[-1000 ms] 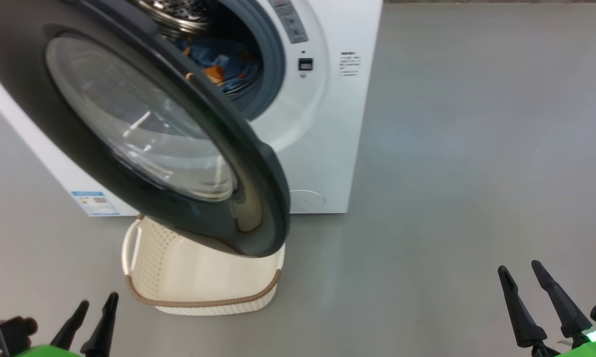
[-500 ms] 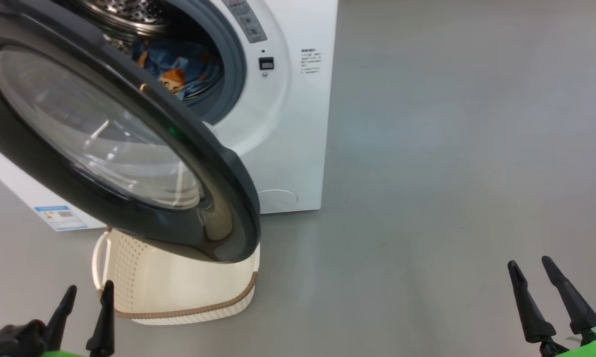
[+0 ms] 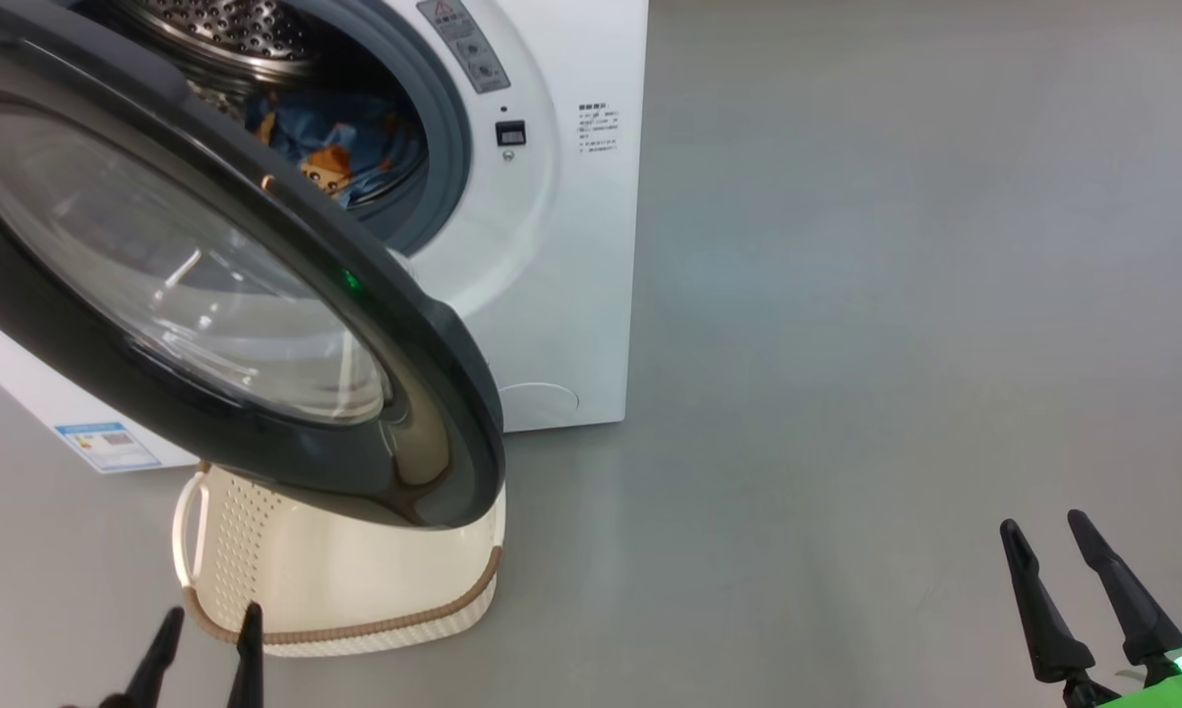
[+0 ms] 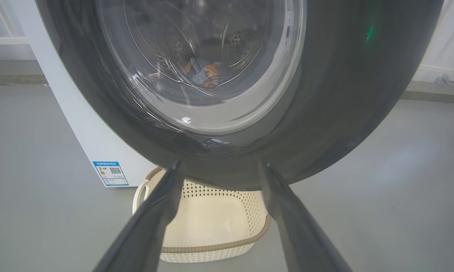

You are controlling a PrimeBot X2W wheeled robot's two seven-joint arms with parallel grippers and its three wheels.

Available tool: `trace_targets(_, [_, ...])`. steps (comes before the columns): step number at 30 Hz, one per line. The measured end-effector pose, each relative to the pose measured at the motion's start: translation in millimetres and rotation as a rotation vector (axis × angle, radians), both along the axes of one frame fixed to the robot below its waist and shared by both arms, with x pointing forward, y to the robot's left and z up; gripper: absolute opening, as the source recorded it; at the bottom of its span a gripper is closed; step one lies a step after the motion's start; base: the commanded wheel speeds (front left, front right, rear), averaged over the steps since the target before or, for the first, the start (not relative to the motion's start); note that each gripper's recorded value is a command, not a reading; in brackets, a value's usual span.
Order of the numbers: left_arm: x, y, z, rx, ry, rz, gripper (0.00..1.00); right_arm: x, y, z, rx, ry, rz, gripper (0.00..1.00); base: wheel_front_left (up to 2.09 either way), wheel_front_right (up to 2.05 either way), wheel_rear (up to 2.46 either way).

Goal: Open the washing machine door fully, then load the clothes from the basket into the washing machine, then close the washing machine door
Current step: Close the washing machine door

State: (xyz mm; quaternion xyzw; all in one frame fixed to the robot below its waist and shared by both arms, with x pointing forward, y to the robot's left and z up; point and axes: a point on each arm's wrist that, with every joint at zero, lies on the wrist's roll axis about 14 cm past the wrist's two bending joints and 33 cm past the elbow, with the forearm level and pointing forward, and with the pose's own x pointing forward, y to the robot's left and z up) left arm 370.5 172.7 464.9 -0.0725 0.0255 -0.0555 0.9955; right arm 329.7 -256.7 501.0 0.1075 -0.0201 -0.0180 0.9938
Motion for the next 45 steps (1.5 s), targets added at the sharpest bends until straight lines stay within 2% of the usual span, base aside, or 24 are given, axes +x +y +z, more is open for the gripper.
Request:
trace_targets(14, [-16, 4, 3, -0.002, -0.007, 0.039, 1.0, -3, 6, 7, 0.001, -0.027, 0.016, 1.0, 0.0, 0.0, 0.0])
trace_targets(15, [-17, 4, 4, -0.001, -0.01, 0.039, 1.0, -2, 7, 8, 0.002, -0.029, 0.02, 0.9, 0.0, 0.0, 0.0])
trace_targets(16, [-18, 3, 4, -0.002, -0.011, 0.037, 1.0, -1, 9, 8, 0.004, -0.031, 0.023, 0.57, 0.0, 0.0, 0.0])
trace_targets(18, [-20, 1, 5, -0.006, -0.014, 0.035, 1.0, 1, 13, 9, 0.007, -0.034, 0.036, 0.0, 0.0, 0.0, 0.0])
trace_targets(25, [-28, 9, 10, -0.011, -0.029, 0.067, 1.0, 17, 42, 26, 0.02, -0.091, 0.127, 0.0, 0.0, 0.0, 0.0])
trace_targets(35, [-37, 17, 19, -0.018, -0.057, 0.1, 1.0, 60, 101, 139, 0.051, -0.433, 0.301, 0.0, 0.0, 0.0, 0.0])
trace_targets(41, [-43, 26, 23, -0.018, -0.071, 0.134, 1.0, 59, 150, 201, 0.072, -0.616, 0.454, 0.0, 0.0, 0.0, 0.0])
trace_targets(45, [-50, 35, 25, -0.017, -0.077, 0.167, 1.0, 49, 186, 224, 0.089, -0.693, 0.574, 0.0, 0.0, 0.0, 0.0])
